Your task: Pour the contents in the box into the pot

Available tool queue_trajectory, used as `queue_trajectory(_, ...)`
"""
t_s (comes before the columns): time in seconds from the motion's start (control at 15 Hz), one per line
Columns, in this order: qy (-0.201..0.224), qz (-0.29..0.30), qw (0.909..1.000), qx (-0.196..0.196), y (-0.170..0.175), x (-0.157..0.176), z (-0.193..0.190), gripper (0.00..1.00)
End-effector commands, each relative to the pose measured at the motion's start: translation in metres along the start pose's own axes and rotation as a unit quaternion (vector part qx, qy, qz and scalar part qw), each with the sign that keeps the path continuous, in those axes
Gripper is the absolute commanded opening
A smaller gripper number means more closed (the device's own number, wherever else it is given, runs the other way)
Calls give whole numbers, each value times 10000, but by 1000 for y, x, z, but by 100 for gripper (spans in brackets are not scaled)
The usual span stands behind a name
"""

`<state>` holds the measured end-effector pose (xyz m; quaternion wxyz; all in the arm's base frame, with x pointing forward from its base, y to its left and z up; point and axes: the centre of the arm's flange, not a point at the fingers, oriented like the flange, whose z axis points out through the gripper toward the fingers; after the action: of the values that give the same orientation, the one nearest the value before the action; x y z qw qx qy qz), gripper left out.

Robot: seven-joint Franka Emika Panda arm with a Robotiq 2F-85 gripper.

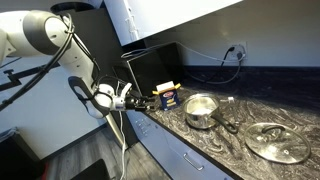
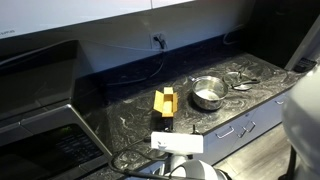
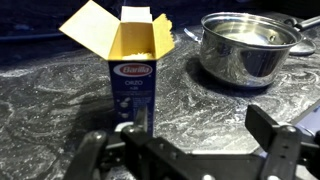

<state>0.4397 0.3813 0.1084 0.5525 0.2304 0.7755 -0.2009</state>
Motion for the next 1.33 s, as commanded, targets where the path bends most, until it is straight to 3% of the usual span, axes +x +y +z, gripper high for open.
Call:
queue_trajectory(0.0,-33,22,10000,45,5,1,3,100)
queue_trajectory(0.73,-70,252,9996,111,27,17,20,100)
queue_trajectory(1.27,-3,127,9983,-562,52,15,39,100)
